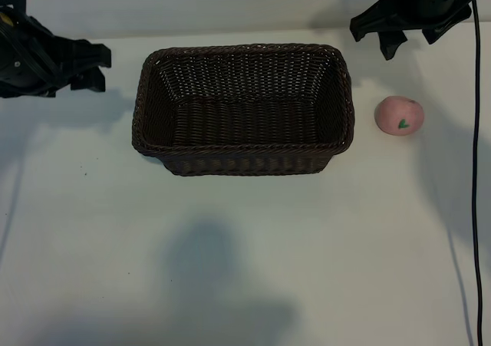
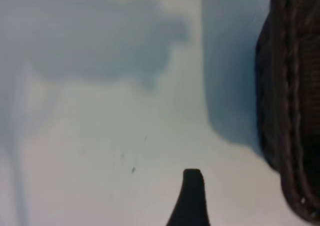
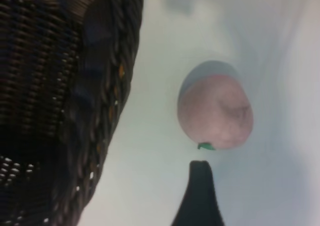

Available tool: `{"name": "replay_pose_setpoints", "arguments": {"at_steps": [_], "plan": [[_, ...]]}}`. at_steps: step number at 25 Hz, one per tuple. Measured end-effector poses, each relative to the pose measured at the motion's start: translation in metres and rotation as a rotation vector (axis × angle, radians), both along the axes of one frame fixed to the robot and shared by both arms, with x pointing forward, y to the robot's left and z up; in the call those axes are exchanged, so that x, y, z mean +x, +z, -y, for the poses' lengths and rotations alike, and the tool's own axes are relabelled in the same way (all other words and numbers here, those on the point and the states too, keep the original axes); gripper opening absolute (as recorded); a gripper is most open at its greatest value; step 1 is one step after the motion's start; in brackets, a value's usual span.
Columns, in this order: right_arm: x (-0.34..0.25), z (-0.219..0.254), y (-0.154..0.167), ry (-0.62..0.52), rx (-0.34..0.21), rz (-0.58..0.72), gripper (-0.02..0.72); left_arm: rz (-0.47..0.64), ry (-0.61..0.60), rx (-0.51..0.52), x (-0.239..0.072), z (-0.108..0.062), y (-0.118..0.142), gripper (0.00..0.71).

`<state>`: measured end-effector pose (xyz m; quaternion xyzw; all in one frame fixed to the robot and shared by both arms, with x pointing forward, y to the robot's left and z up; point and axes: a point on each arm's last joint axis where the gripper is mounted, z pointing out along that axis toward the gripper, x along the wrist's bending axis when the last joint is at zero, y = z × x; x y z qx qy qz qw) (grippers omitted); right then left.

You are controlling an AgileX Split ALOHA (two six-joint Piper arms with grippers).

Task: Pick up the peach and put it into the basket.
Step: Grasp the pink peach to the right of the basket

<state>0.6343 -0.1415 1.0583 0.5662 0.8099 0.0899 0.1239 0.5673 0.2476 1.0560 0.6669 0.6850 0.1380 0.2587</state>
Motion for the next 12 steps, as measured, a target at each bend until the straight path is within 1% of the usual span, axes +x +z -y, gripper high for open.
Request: {"name": "replay_pose_setpoints", "arguments": {"at_steps": [7,12], "plan": [[0.0,0.0,0.0,-0.021,0.009,-0.001,0.555,-0.019,-0.003,-0.07,0.008,0.007,-0.011,0.591],[0.0,0.0,0.0,-0.025,0.011,-0.001,0.555,-0.007,-0.006,-0.118,0.016,0.011,-0.01,0.591]]}}
